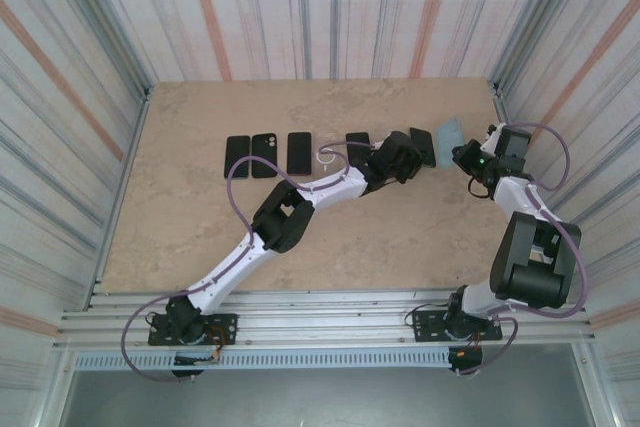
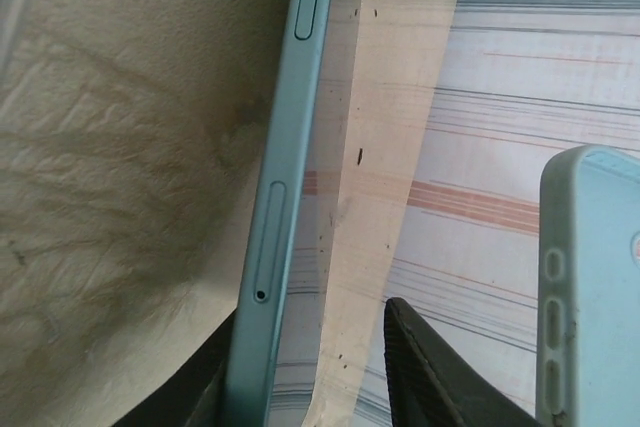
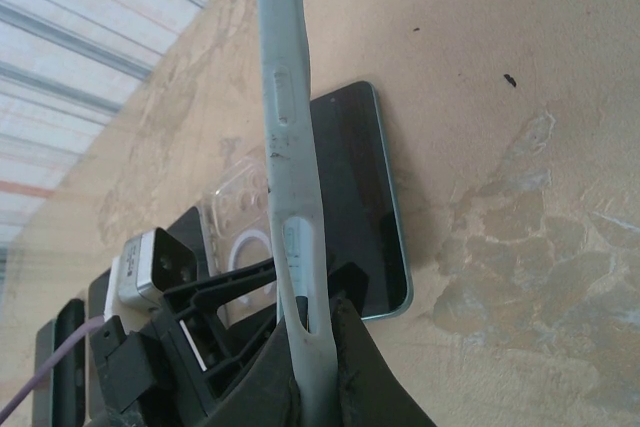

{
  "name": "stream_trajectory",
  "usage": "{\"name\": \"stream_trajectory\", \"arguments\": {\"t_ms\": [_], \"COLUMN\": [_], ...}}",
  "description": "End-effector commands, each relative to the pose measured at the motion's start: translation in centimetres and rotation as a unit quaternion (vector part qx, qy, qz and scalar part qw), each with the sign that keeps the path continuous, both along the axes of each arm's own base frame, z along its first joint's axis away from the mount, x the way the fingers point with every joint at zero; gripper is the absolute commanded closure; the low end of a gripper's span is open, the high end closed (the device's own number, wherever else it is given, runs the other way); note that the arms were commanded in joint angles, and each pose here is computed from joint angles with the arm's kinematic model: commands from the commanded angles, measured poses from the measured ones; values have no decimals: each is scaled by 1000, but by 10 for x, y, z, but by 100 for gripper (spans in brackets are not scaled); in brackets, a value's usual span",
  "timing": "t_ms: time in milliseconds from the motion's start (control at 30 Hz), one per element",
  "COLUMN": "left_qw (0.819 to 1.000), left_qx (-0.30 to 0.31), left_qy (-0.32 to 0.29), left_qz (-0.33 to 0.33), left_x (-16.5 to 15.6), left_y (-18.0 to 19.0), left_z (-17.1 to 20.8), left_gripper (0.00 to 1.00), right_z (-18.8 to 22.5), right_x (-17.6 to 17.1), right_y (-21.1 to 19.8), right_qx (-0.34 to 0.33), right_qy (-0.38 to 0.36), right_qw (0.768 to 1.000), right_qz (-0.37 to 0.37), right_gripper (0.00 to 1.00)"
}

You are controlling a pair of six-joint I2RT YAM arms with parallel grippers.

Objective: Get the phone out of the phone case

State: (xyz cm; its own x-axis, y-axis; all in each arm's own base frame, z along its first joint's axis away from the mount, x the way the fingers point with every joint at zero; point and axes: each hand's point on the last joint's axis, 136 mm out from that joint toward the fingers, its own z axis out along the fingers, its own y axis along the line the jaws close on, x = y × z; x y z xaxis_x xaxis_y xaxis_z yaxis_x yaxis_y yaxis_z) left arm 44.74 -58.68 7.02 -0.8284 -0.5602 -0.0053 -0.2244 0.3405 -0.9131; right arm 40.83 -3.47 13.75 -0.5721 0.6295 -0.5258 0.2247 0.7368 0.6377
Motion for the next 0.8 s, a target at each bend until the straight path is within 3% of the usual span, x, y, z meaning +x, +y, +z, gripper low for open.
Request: {"name": "stream_trajectory", "arguments": {"t_ms": [0, 267, 767], "left_qw": [1000, 997, 993], "left_qx": [7, 55, 88], "left_qy": [-15, -23, -31], "left_qz": [-18, -43, -68], "left_x": [-3, -13, -21], "left_y": [-6, -1, 15], "left_z": [7, 7, 12], "left_gripper": [59, 44, 36], "right_z": [-6, -13, -38], "right_x": [-1, -3, 0], "right_y": [-3, -5, -14], "right_qx": [-7, -11, -28], "right_qy": [0, 9, 25], "right_qw": [1000, 1000, 999], "right_qz": [5, 4, 7], "right_gripper": [100, 100, 100]}}
